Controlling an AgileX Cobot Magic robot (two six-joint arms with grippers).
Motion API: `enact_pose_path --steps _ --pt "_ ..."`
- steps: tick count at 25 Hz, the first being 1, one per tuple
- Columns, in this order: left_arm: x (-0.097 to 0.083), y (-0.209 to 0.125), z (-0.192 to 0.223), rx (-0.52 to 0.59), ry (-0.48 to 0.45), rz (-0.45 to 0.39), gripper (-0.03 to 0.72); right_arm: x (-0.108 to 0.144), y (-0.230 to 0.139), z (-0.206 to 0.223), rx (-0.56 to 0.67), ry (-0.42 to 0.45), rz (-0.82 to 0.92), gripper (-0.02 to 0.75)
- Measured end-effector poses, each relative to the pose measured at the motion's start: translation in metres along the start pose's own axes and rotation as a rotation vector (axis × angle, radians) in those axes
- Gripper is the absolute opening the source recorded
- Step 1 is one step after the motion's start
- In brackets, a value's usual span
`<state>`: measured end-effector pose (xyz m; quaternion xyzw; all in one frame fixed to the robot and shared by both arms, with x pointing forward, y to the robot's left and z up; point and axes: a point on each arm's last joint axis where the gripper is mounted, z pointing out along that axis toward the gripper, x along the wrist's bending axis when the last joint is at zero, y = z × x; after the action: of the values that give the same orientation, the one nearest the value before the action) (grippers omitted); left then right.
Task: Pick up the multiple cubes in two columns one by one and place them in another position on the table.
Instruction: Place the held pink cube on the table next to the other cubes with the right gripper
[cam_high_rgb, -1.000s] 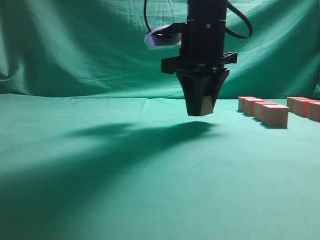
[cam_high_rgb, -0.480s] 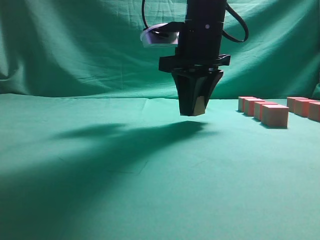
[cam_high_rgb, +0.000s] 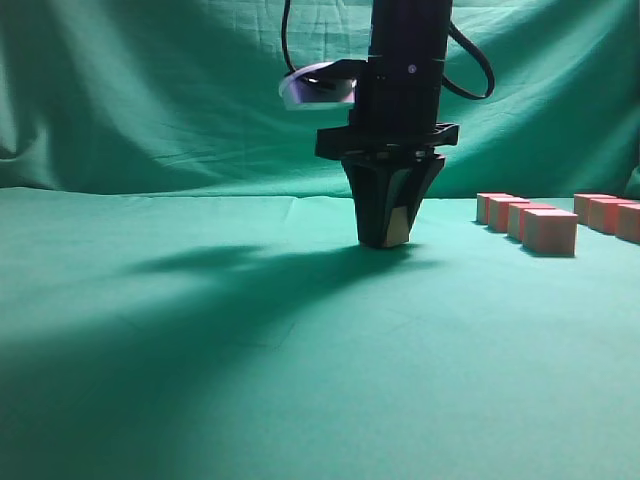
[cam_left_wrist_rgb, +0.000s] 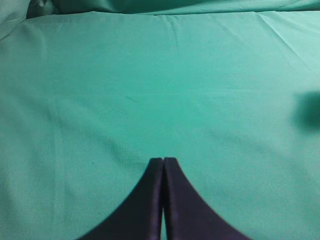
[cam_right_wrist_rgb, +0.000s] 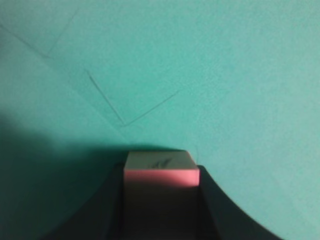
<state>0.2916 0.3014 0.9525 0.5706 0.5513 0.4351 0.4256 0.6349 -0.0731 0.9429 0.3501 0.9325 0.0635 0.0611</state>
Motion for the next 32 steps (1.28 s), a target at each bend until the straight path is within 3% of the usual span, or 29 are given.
enact_pose_path --steps 32 --pt "0.0 0.0 0.0 0.0 0.0 0.0 0.0 -0.0016 -0.0037 0.0003 0.043 -0.019 0.112 0.252"
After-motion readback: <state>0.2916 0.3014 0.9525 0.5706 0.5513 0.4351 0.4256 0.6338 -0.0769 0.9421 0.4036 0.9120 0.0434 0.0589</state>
